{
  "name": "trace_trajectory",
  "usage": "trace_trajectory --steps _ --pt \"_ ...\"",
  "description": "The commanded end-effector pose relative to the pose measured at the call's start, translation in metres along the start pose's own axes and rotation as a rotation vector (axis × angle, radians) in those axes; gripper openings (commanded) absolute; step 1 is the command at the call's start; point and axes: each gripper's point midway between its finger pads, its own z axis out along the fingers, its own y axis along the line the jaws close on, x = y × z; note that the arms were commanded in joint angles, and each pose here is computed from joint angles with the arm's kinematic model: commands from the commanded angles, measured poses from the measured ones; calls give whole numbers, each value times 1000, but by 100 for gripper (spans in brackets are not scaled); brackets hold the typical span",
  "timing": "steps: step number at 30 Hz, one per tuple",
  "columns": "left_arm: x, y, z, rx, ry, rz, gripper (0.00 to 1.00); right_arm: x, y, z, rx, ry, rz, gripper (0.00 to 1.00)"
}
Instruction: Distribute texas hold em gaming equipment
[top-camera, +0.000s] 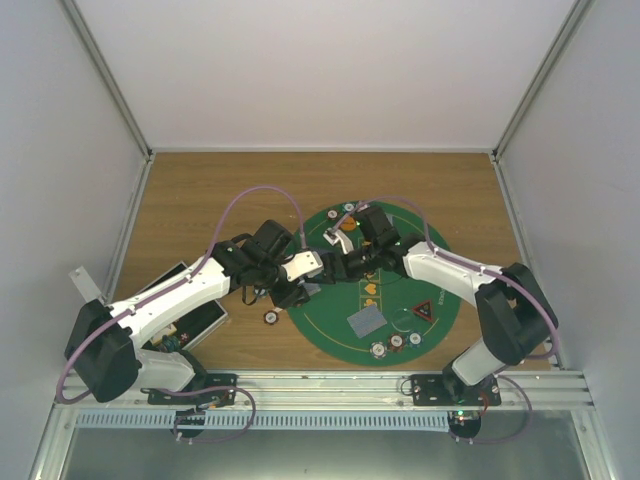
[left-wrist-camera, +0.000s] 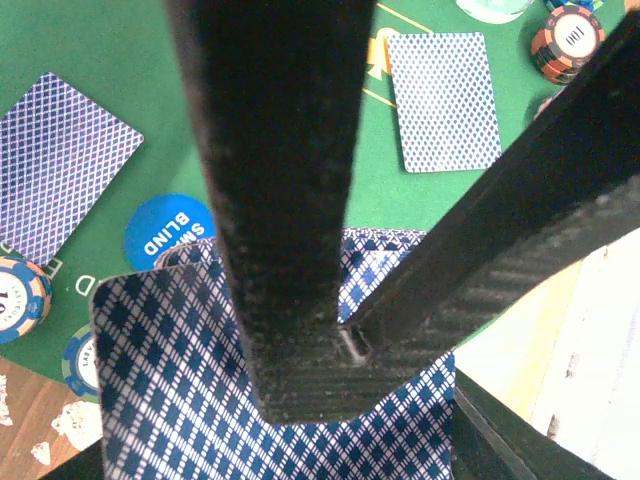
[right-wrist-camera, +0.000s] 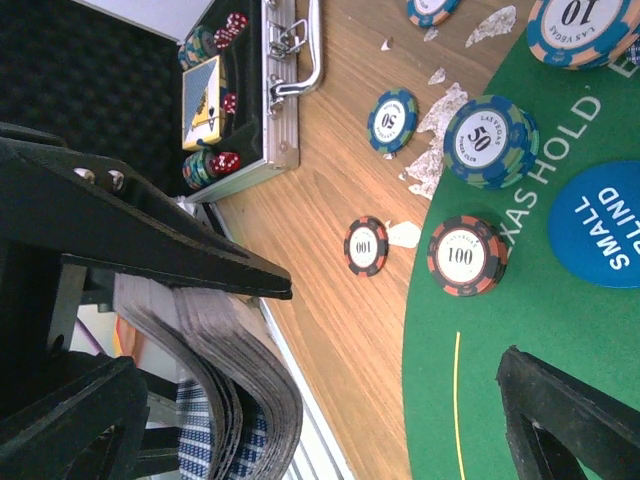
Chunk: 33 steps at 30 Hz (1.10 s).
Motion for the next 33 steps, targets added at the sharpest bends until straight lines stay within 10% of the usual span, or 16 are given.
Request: trace_trajectory --steps 1,33 --pt "-10 -1 -4 -7 -52 26 53 -2 3 6 -5 12 -47 95" --pt "-10 0 -3 -7 -47 25 53 -1 22 -18 -58 -4 -107 61"
